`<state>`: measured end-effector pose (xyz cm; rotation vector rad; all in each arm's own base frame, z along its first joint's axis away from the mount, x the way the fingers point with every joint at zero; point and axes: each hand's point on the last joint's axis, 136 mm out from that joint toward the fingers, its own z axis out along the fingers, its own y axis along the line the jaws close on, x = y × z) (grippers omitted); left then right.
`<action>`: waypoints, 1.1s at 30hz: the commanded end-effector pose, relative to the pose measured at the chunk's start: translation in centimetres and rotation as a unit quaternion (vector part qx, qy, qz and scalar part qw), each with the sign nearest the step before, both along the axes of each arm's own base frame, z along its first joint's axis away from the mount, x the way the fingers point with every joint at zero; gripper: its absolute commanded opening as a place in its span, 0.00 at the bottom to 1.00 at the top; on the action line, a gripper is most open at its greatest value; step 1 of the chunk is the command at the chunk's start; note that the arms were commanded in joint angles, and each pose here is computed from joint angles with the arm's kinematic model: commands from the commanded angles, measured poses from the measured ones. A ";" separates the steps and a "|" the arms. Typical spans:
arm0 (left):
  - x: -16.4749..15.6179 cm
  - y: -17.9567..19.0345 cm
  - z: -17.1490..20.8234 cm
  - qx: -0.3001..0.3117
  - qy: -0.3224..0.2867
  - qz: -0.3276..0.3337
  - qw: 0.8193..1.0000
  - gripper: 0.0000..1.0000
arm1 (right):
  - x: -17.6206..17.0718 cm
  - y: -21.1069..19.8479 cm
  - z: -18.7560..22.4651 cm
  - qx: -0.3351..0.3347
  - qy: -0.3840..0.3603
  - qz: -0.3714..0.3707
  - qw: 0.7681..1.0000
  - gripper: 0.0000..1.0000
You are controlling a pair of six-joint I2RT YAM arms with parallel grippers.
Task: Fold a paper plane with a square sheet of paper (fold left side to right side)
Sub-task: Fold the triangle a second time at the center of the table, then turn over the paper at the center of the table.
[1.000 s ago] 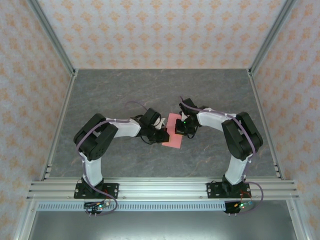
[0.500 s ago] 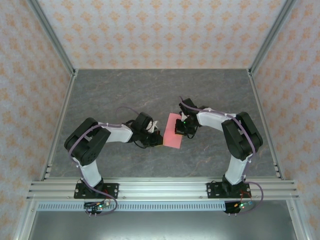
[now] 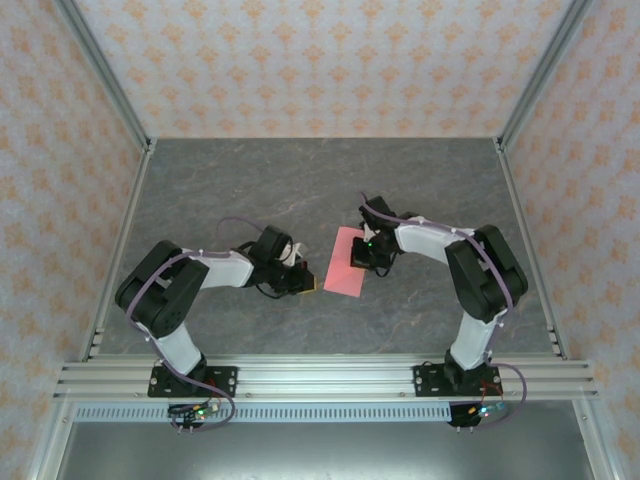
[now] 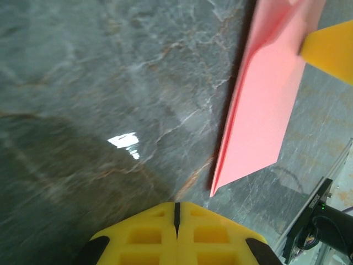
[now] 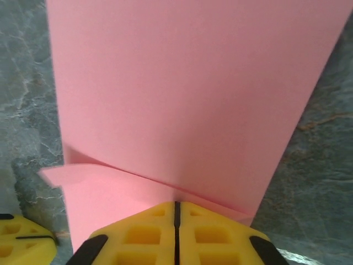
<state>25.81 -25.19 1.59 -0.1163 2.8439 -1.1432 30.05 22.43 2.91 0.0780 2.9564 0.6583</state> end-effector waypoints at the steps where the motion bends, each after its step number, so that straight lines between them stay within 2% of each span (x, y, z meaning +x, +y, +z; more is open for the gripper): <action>1: 0.4 1.4 0.6 0.031 -0.013 0.011 0.999 0.10 | 2.0 -0.2 4.9 0.018 -0.092 -0.019 0.995 0.19; 6: 3.4 -0.3 3.8 0.008 -0.068 0.001 0.998 0.36 | 2.2 -2.4 8.8 -0.010 -0.165 -0.033 0.986 0.42; 8: 4.5 -0.9 4.4 0.003 -0.081 -0.003 0.997 0.41 | 1.8 -3.2 9.2 -0.022 -0.172 -0.038 0.984 0.51; 11: 6.0 -1.3 4.5 0.013 -0.088 0.000 0.996 0.46 | 1.0 -3.6 8.8 -0.020 -0.168 -0.041 0.985 0.63; 15: 7.6 -1.1 4.6 0.024 -0.103 0.030 0.994 0.47 | 0.5 -2.1 7.3 0.034 -0.134 -0.056 0.989 0.71; 23: 8.1 0.8 6.0 0.059 -0.141 0.067 0.986 0.51 | 1.1 0.9 4.8 0.114 -0.082 -0.075 0.987 0.71; 33: 7.4 2.1 8.1 0.070 -0.166 0.079 0.980 0.53 | 2.2 3.2 3.2 0.156 -0.053 -0.073 0.984 0.60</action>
